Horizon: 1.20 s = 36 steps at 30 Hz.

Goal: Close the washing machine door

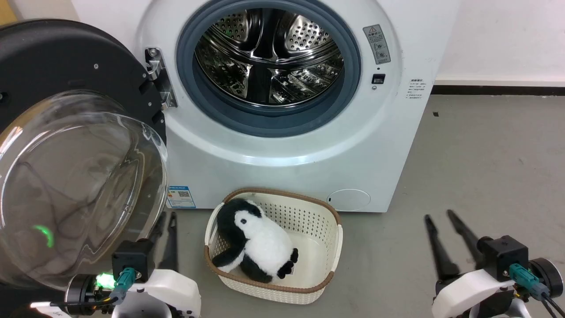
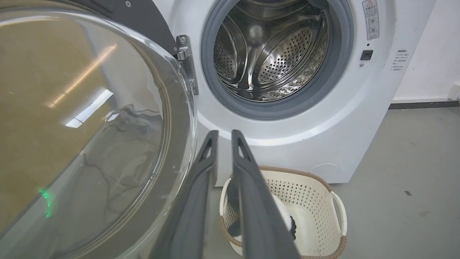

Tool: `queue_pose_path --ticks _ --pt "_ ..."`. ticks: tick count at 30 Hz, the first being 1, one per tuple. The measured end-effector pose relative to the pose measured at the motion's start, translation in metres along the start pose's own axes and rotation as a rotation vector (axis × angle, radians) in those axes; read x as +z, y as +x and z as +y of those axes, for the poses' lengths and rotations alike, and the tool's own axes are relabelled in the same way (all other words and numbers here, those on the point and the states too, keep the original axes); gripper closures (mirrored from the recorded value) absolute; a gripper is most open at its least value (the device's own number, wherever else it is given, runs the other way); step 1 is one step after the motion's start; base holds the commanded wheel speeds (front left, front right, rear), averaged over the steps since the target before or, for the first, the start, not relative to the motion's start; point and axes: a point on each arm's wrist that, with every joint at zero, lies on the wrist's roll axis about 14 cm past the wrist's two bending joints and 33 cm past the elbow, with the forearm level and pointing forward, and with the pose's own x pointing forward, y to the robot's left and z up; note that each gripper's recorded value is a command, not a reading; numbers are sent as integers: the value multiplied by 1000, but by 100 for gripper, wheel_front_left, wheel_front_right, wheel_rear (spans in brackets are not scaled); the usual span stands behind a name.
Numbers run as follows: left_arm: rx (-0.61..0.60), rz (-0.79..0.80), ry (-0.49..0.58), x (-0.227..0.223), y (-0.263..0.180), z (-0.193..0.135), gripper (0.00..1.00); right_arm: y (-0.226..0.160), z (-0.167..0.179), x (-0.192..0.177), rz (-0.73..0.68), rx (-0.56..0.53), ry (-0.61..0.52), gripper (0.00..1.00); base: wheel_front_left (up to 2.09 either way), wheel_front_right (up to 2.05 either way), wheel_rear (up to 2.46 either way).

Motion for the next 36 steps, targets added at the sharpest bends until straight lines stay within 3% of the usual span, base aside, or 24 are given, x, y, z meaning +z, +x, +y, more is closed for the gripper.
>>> queue_pose_path --ticks 9,10,11,12,22,36 --pt "15 -8 2 1 0 0 0 0 -2 1 -10 -5 2 0 0 0 0" --pt "15 -9 3 1 0 0 16 0 -2 1 -11 -6 2 0 0 0 0" --pt "17 -14 4 1 0 -1 67 0 -2 1 -14 -6 2 0 0 0 0" --pt "19 -16 5 2 0 0 100 1 -2 2 -16 -7 4 0 0 0 0" --pt "51 -74 28 17 1 7 100 3 -3 3 -34 -9 12 0 0 0 0" --pt "141 -309 93 91 4 46 100 14 6 4 -55 23 23 0 0 0 0"
